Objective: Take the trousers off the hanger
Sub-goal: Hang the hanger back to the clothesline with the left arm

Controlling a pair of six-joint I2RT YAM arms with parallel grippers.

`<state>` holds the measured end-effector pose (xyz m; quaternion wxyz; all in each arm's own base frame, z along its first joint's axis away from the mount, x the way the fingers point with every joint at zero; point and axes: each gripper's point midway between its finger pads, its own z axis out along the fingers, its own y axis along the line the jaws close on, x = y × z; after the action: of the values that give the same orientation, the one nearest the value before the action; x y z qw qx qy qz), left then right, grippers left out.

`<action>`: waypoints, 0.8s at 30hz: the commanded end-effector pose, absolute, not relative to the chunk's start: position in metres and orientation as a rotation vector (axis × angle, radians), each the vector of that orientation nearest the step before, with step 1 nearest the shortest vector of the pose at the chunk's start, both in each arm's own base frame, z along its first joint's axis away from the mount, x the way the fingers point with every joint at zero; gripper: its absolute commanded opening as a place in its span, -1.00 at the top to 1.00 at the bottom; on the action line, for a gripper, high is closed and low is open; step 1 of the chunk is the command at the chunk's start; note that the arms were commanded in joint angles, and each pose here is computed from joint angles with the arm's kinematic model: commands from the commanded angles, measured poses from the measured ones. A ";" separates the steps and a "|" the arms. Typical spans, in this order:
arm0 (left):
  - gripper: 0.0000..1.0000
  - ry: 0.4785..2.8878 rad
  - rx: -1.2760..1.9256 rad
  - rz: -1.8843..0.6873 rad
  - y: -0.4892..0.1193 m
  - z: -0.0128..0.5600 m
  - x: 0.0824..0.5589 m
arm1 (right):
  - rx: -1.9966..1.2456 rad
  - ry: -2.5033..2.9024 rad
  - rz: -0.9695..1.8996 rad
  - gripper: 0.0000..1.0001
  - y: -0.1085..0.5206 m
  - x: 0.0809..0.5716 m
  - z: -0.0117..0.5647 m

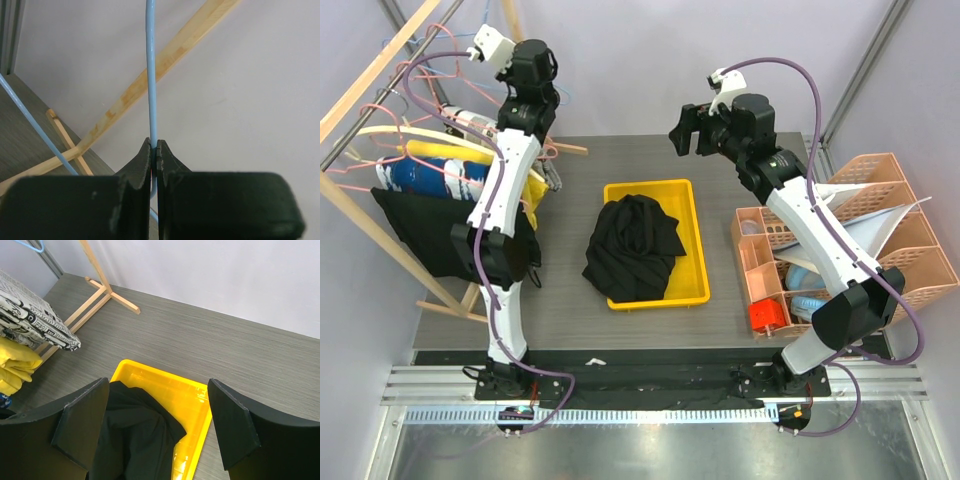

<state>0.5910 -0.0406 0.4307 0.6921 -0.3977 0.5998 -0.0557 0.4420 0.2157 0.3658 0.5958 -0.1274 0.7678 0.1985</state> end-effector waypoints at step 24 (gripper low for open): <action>0.21 1.253 -0.994 -0.265 -0.041 0.445 0.592 | -0.289 1.625 0.544 -0.71 0.213 0.416 0.436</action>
<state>0.6048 -0.0414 0.4128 0.6790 -0.4394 0.5830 -0.0774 0.4315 0.2140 0.3829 0.6062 -0.1331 0.7562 0.2073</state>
